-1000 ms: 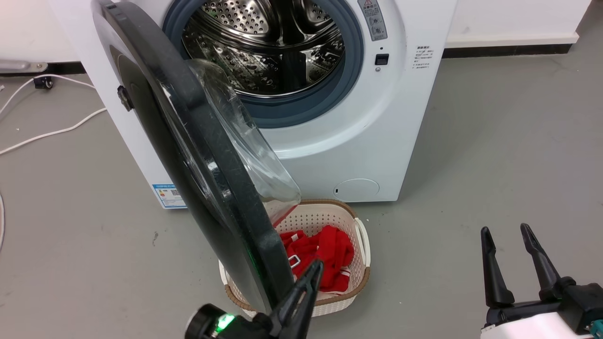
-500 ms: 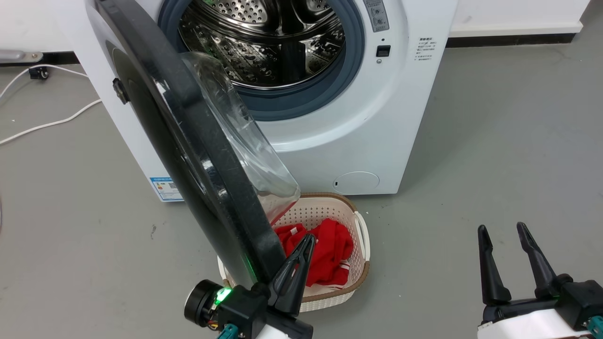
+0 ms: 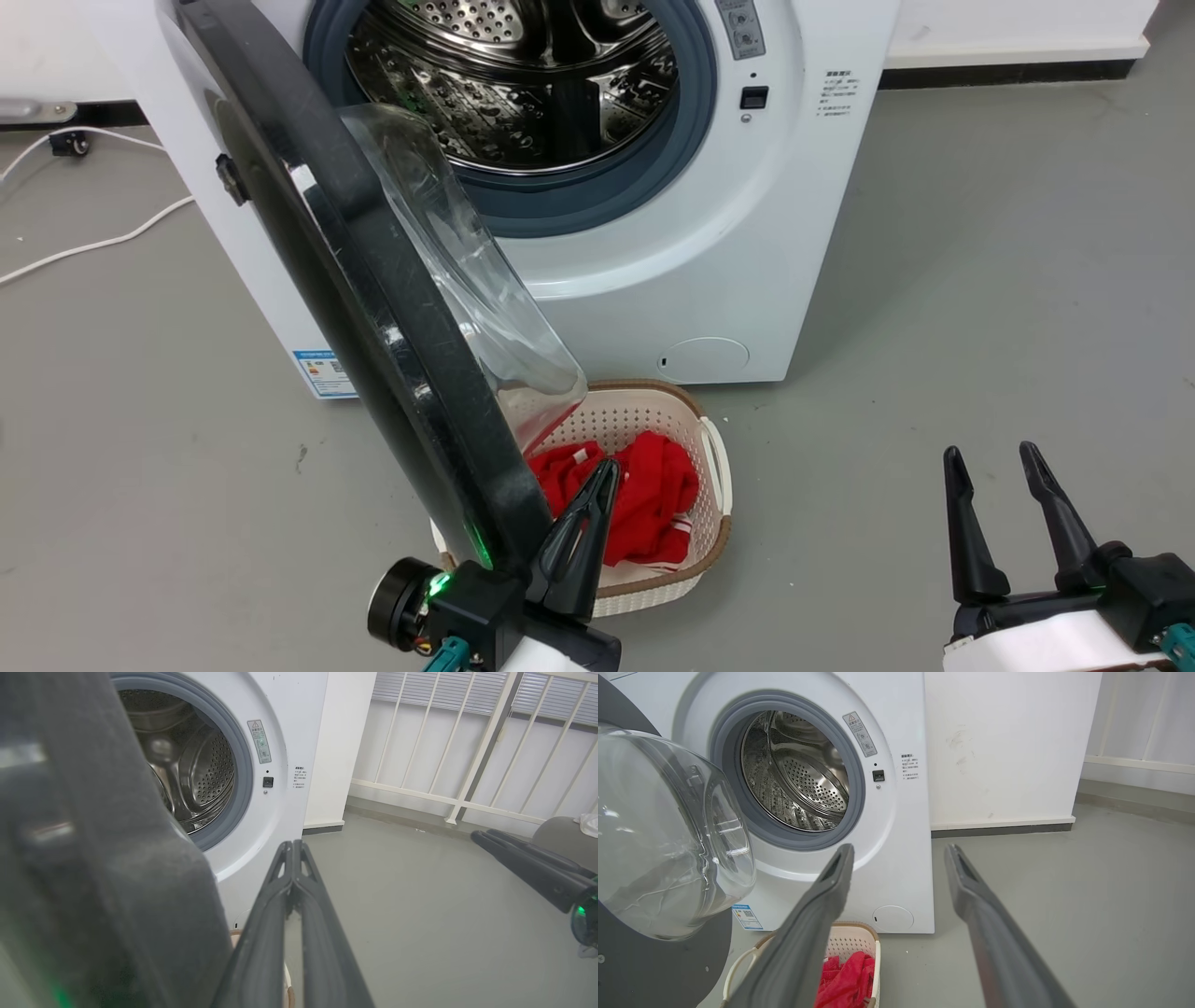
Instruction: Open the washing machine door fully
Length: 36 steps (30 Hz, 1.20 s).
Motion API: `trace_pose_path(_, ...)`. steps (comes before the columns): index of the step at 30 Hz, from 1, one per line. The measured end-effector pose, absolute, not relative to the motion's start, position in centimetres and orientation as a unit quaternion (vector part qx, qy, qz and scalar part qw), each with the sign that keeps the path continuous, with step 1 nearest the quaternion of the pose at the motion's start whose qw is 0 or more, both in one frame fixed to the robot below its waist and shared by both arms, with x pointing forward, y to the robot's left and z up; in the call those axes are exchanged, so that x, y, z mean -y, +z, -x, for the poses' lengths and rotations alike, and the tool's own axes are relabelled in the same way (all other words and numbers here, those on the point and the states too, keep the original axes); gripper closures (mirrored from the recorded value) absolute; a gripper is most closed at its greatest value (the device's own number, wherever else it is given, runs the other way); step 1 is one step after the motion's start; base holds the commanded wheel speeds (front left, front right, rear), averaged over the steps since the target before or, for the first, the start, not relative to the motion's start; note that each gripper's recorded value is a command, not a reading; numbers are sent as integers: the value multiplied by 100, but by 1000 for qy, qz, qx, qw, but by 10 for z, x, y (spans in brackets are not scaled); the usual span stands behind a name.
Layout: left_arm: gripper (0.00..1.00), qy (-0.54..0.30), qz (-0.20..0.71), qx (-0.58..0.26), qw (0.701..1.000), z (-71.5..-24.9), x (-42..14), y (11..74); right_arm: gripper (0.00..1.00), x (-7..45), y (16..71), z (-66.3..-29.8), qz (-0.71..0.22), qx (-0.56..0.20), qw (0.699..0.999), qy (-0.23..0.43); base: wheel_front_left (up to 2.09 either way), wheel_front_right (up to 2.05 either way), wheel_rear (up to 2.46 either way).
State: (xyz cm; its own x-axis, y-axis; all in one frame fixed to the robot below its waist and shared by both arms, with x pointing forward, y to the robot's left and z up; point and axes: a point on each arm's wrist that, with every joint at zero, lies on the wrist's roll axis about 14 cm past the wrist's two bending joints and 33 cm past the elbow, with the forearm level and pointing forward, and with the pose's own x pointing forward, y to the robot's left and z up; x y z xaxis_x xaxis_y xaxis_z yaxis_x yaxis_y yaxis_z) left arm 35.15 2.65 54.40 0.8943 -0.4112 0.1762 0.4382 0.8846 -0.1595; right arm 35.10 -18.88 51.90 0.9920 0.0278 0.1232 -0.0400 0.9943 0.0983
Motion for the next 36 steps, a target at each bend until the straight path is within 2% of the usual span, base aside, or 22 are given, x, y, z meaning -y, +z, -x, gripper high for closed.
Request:
trace_pose_path(9,100,-157,101,58,981,-336,-61,536,0,170,519,-362,-55,59,996,48,0,0,0)
trace_pose_path(27,100,48,69,54,995,-292,-178,524,0,74,519,-393,-68,49,978,189,0,0,0)
trace_pose_path(36,100,132,56,50,988,-285,-238,517,0,70,516,-393,-69,42,978,194,0,0,0)
